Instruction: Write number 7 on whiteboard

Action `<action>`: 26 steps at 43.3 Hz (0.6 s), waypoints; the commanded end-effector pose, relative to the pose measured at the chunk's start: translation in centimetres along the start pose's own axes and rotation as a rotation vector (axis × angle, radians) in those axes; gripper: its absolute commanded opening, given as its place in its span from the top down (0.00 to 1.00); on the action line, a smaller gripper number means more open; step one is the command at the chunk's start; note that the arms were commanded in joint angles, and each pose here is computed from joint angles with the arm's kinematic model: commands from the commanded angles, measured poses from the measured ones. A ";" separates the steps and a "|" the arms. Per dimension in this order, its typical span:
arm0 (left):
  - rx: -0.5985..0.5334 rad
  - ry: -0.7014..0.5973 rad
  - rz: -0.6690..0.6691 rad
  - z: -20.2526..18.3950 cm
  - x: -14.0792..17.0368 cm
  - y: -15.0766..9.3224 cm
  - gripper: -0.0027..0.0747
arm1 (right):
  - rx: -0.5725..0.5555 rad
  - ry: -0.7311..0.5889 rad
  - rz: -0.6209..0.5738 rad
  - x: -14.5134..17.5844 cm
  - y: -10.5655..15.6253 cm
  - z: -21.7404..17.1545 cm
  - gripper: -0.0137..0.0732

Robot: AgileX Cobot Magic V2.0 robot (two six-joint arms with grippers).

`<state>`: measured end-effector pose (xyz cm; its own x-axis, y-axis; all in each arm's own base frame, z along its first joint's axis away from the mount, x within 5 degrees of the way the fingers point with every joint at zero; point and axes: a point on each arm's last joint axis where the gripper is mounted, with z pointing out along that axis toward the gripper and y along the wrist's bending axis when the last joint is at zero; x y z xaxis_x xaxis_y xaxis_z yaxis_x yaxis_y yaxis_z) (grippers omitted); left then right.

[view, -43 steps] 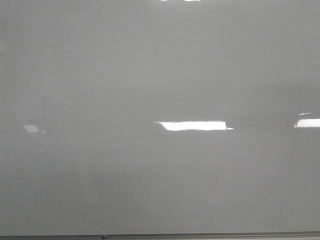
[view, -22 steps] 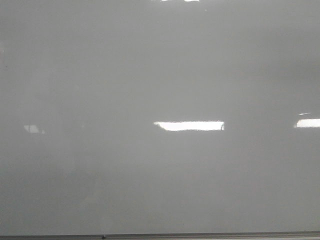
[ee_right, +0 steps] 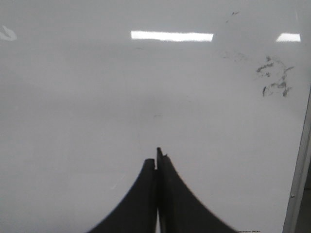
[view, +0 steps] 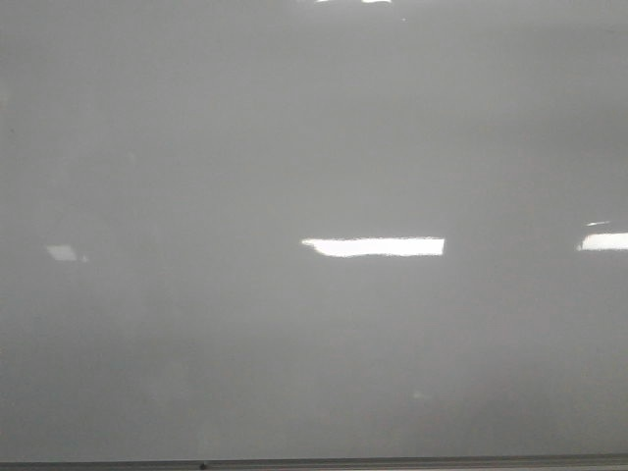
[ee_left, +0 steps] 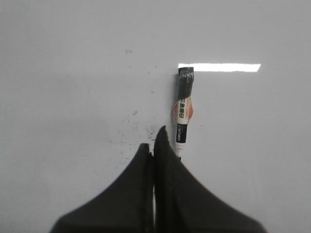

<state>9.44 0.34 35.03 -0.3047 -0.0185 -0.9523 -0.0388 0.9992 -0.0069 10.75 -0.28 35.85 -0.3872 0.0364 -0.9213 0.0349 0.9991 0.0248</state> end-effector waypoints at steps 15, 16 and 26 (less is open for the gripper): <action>0.044 0.004 -0.009 2.4 -0.6 -0.6 0.95 | -0.063 0.064 -0.056 -1.0 1.0 3.4 0.81; 0.050 0.014 -0.002 2.6 -0.5 -0.7 0.93 | -0.065 0.068 -0.057 -1.0 1.1 3.5 0.76; 0.082 0.137 0.058 5.1 -0.8 -1.5 0.44 | -0.070 0.081 -0.069 -1.0 1.2 3.9 0.19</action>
<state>13.28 -0.71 32.60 -0.4804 0.0351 -0.8764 0.0503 0.9987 0.0124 14.35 0.78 33.74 -0.5388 -0.0137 -0.8423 -0.0475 0.9988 0.0141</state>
